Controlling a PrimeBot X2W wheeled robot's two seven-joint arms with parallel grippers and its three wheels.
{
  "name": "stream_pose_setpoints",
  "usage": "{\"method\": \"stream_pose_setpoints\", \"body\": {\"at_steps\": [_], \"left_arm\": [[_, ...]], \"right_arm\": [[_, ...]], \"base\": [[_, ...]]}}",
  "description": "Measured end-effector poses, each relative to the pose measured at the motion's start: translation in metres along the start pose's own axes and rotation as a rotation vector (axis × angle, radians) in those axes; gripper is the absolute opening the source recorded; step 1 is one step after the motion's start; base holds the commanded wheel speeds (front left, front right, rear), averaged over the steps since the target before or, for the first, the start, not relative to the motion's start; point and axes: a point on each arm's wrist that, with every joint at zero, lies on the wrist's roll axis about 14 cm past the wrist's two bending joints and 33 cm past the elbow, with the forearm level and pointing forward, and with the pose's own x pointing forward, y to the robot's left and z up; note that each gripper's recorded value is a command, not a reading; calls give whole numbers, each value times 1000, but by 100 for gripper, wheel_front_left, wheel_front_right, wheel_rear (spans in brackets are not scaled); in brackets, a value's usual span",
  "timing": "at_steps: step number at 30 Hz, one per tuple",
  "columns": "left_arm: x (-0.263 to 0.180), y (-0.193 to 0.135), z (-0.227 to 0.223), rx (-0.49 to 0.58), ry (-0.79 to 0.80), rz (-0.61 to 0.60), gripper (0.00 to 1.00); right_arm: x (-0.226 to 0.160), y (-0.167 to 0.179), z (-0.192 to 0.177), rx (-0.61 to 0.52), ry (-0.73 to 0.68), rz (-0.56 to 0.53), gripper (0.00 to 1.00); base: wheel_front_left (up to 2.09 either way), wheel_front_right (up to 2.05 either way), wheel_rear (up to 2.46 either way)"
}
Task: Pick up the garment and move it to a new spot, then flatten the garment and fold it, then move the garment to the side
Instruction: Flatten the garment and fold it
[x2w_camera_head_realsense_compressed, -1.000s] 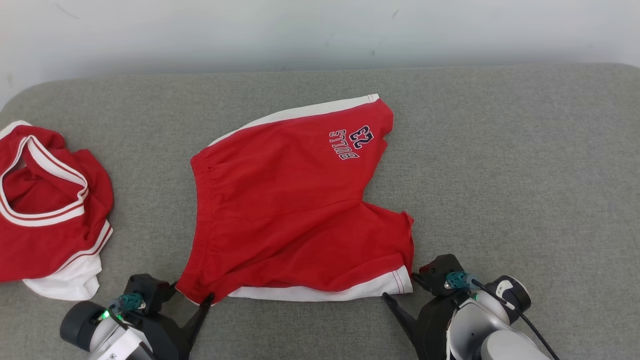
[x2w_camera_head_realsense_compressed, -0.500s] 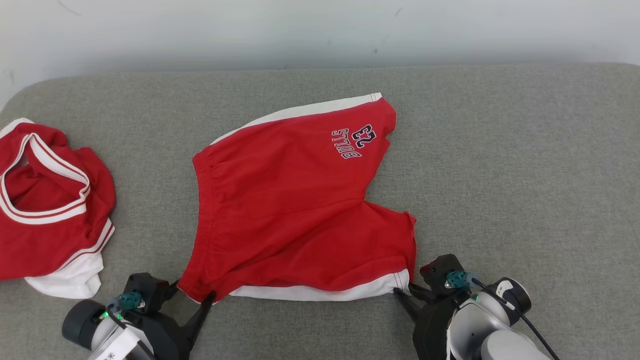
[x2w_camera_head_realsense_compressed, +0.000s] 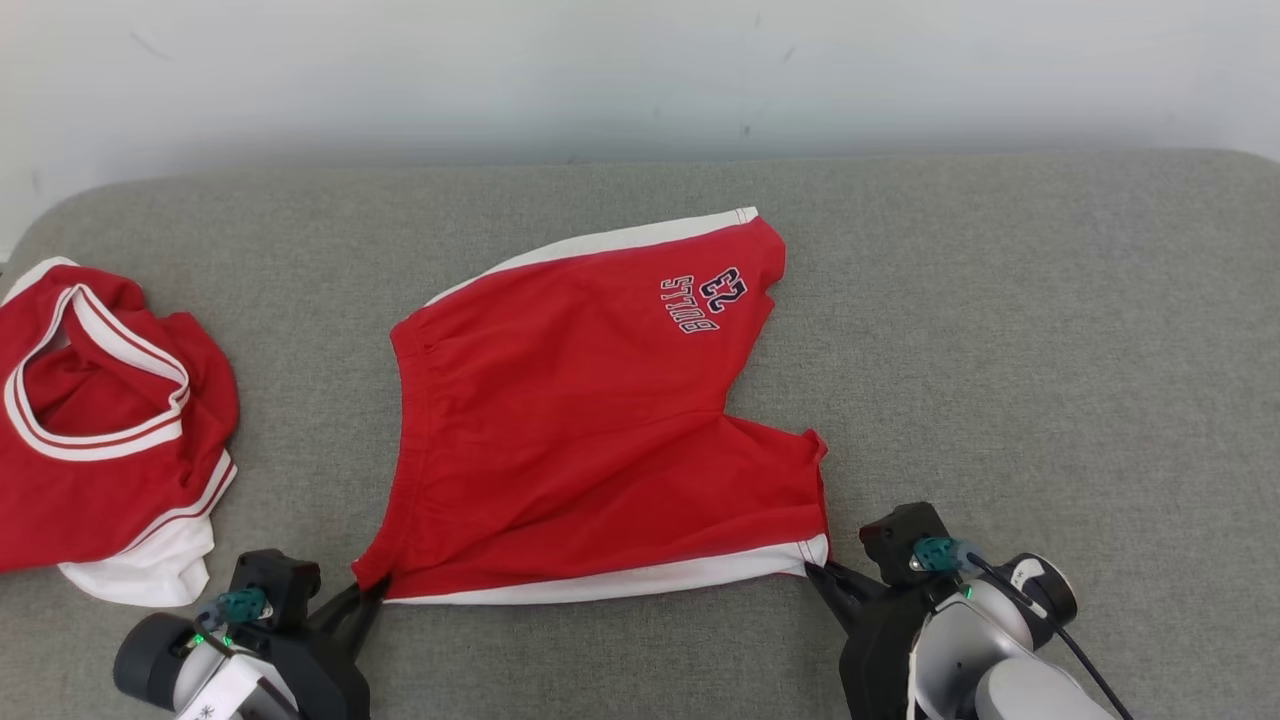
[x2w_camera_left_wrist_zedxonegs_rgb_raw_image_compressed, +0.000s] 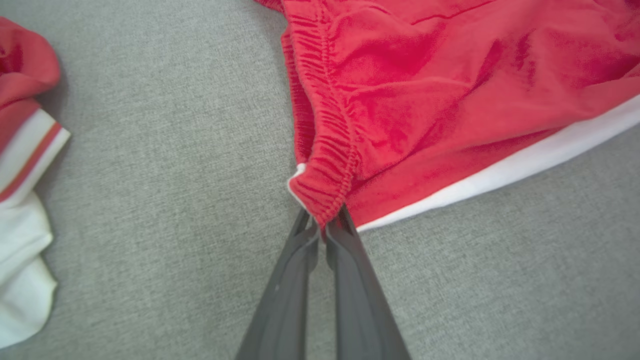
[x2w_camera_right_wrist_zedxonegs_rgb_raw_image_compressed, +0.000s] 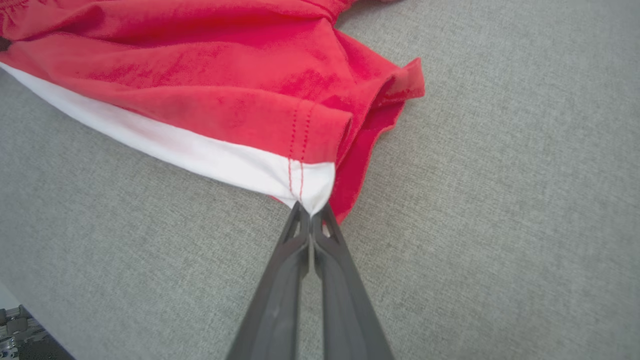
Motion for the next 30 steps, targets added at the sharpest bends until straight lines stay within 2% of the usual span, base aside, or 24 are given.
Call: {"method": "stream_pose_setpoints", "body": {"at_steps": [9,14,25,30], "left_arm": [[-12,-12,-8,-29,-10,-9,0],[-16,-17,-2,-97,-63,-8,0],[-29,-36,3,-148,-119,-19,0],[-38,-39,6,-211,-156,-5,0]], "right_arm": [[-16,2,-11,67,-10,-6,0],[-26,0,-11,106,-40,-15,0],[-57,0,-30,177,-41,-21,0],[-67,-1,-16,216,-100,-23,0]], "base": [[0,0,0],[0,0,0],[0,0,0],[0,0,0]]}}
